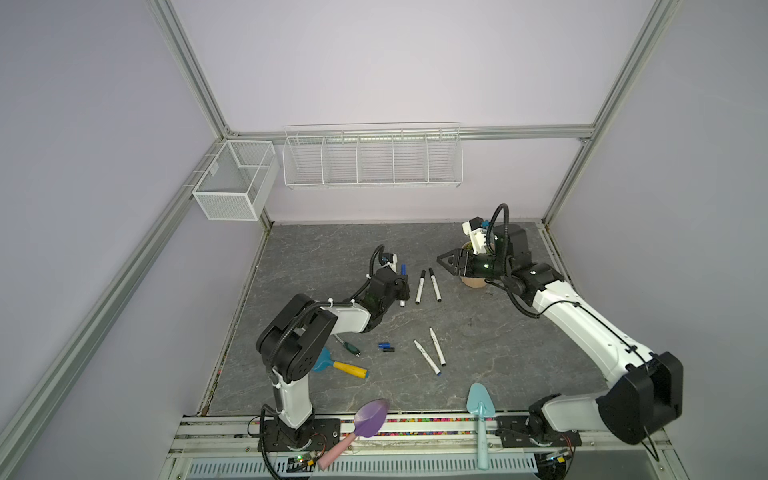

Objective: Insert the pens into the pen caps
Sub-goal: 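Set the capped marker down with the left gripper while the right moves to markers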

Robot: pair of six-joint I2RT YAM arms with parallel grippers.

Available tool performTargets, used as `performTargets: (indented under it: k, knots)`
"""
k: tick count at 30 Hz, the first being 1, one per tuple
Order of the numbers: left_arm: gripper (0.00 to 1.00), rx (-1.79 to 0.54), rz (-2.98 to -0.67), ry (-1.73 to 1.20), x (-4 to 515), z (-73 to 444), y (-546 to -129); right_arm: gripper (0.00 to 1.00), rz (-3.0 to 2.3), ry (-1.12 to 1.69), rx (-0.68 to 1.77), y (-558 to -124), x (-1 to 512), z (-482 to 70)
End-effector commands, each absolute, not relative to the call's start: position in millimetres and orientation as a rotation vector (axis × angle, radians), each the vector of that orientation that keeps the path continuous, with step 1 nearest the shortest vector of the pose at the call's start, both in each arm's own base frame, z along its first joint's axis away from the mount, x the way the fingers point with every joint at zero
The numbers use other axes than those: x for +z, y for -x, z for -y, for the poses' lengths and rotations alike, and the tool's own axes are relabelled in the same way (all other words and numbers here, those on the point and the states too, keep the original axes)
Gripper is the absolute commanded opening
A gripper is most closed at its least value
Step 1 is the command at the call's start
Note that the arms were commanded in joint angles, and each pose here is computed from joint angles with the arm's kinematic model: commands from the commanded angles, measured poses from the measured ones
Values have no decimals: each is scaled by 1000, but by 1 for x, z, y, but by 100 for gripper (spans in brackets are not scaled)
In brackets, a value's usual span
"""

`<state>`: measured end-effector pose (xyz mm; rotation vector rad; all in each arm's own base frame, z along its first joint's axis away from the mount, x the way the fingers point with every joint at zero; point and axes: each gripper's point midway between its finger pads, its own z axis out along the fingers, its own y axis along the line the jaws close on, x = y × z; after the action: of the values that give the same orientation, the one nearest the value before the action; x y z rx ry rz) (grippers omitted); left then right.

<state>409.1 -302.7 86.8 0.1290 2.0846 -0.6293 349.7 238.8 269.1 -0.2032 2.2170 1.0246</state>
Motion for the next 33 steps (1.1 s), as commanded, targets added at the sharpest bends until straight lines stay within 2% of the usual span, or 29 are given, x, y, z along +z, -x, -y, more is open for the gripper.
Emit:
performTargets:
  k: [1,3,4,5,9,13,17,21,33]
  knots:
    - [0,-654,-2165,-91,70,306,-415,60,-2232,205,995,-349,263,-234]
    - [6,-638,-2207,-96,63,308,-416,60,-2235,205,987,-349,262,-232]
    - [21,-631,-2230,-102,59,309,-416,60,-2235,206,986,-349,262,-232]
    - [27,-621,-2256,-107,55,309,-415,60,-2234,206,985,-349,262,-232]
    - [41,-592,-2331,-118,42,308,-411,59,-2239,204,980,-349,261,-229]
    - [51,-590,-2360,-110,37,307,-407,59,-2243,202,982,-348,259,-229]
    - [57,-638,-2383,-124,37,314,-403,59,-2247,202,991,-347,258,-230]
    - [58,-690,-2397,-146,37,320,-399,59,-2288,205,998,-346,249,-232]
    - [66,-746,-2506,-81,26,317,-404,55,-2615,162,998,-339,152,-251]
